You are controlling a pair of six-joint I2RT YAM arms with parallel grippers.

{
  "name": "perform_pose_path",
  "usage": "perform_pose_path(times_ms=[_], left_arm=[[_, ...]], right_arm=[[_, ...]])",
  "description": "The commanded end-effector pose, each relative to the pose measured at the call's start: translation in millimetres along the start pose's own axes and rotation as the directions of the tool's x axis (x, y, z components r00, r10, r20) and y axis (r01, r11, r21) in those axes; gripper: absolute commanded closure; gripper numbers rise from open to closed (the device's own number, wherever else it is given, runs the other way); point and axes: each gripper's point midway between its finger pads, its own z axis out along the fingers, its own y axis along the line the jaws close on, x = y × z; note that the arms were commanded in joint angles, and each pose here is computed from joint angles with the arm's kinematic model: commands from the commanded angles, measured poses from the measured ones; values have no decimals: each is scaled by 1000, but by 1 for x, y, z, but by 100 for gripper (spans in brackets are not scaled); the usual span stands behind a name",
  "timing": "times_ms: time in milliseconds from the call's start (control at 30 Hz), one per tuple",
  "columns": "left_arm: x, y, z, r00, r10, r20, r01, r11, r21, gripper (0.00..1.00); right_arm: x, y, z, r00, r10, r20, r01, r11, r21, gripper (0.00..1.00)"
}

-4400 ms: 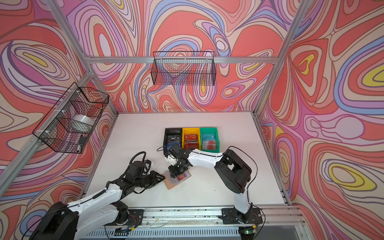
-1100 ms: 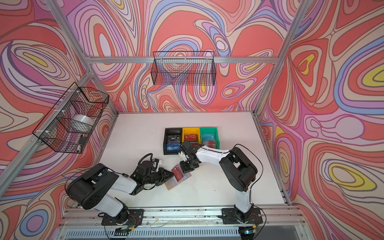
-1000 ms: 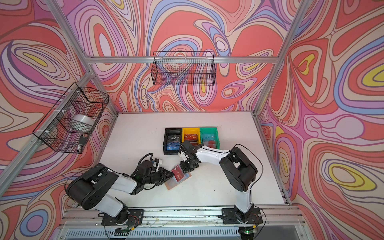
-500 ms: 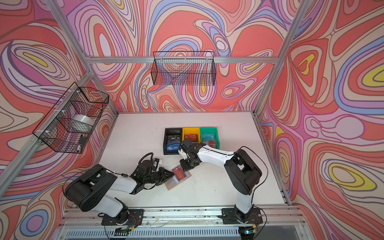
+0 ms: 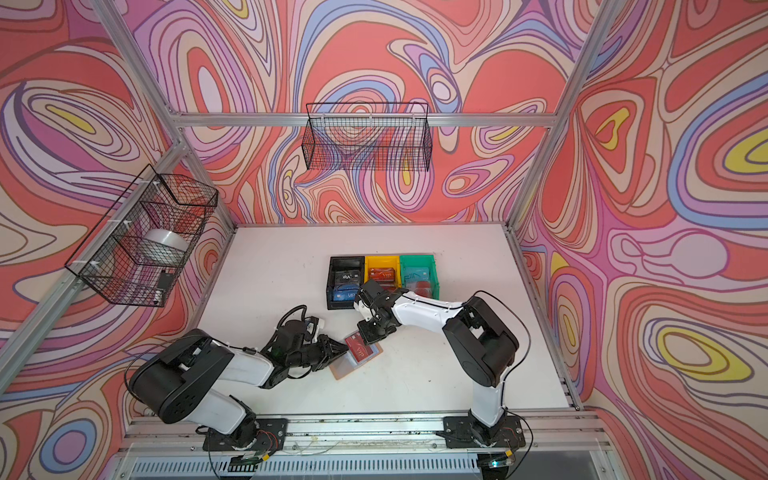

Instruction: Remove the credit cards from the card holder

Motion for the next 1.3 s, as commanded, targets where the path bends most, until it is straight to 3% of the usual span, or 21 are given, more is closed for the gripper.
perform_pose_path(times_ms=[0,533,1267], left_arm=[[-1,0,1,1000,8,8,-8,1000,-13,81],[1,-18,3,999,46,5,-46,999,23,81],[0,-9,10,999,41,-7,-42,999,-20,81]], right_arm=[[11,-5,14,999,17,-37,-16,1000,3,96],[23,-15,25,996,44,-75,-42,998,37,95],[25,-12,23,996,41,-79,-39,999,23,95]])
